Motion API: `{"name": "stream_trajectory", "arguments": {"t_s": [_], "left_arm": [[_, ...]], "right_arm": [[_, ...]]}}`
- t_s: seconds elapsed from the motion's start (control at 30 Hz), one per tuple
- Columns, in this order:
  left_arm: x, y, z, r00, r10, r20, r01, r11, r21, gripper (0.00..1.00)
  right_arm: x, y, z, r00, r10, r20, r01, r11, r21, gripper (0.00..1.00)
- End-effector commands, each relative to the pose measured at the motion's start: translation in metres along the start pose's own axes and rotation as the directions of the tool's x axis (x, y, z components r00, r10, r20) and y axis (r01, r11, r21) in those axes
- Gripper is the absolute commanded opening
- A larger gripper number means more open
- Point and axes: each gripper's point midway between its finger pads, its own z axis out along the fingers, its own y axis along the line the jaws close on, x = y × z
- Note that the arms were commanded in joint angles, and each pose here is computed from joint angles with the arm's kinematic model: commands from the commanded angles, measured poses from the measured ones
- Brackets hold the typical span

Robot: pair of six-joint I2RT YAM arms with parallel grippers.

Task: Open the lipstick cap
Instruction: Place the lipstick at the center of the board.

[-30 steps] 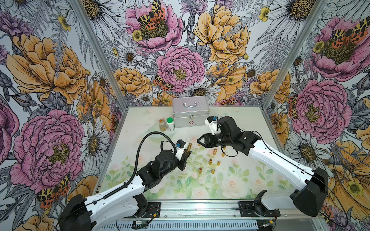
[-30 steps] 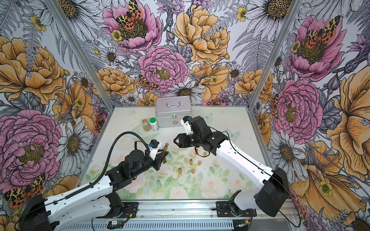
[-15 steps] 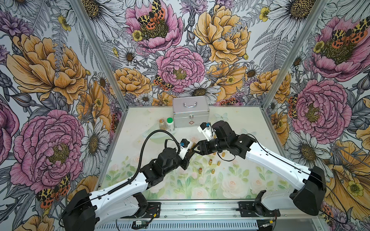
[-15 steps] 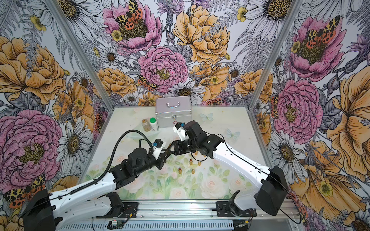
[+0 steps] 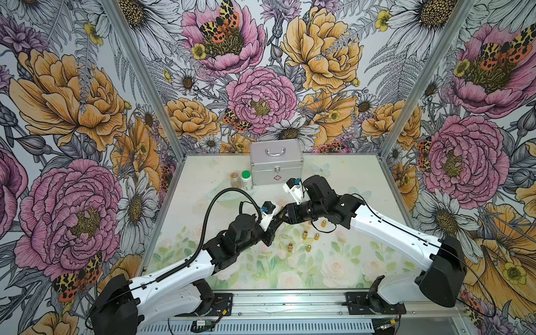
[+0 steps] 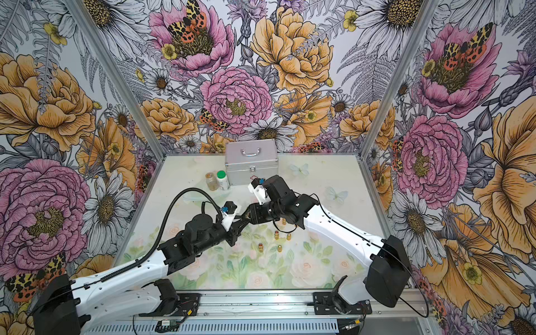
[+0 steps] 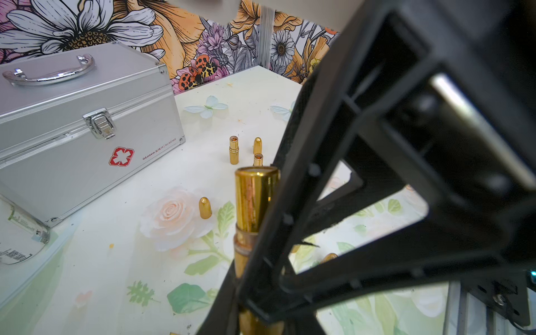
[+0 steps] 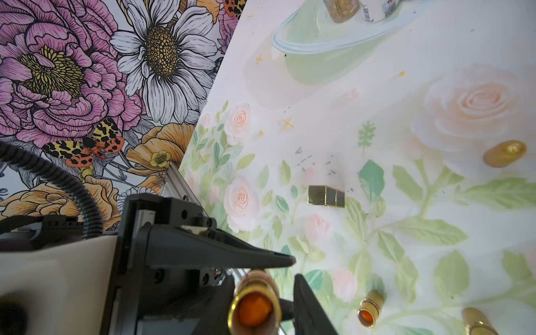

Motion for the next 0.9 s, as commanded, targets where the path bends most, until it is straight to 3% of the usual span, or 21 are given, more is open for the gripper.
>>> {"name": "stream_trajectory", "arguments": {"t_s": [0.0, 0.6, 0.67, 0.8, 0.87], "left_arm": [[-0.022, -0.008, -0.004, 0.998, 0.020, 0.059, -0.022, 0.999, 0.031, 0.00], [-0.021, -0.003, -0.004, 0.998, 0.020, 0.060, -0.020, 1.000, 0.000, 0.02], [-0.021, -0.001, -0.004, 0.998, 0.017, 0.061, -0.017, 1.000, -0.009, 0.22], [-0.014, 0.005, -0.006, 0.999, -0.005, 0.047, 0.006, 0.999, -0.037, 0.51], [-0.008, 0.009, -0.007, 0.999, -0.022, 0.033, 0.024, 0.998, -0.057, 0.60]], "right_arm": [[-0.002, 0.003, 0.006, 1.000, -0.020, 0.008, 0.020, 1.000, -0.017, 0.32], [-0.010, -0.003, 0.000, 0.998, -0.041, 0.057, 0.039, 0.999, 0.032, 0.21], [-0.014, -0.006, -0.002, 0.996, -0.046, 0.075, 0.042, 0.998, 0.053, 0.21], [-0.024, -0.024, -0.004, 0.993, -0.054, 0.105, 0.037, 0.987, 0.156, 0.21], [-0.030, -0.033, -0.004, 0.991, -0.067, 0.114, 0.041, 0.976, 0.212, 0.20]]}}
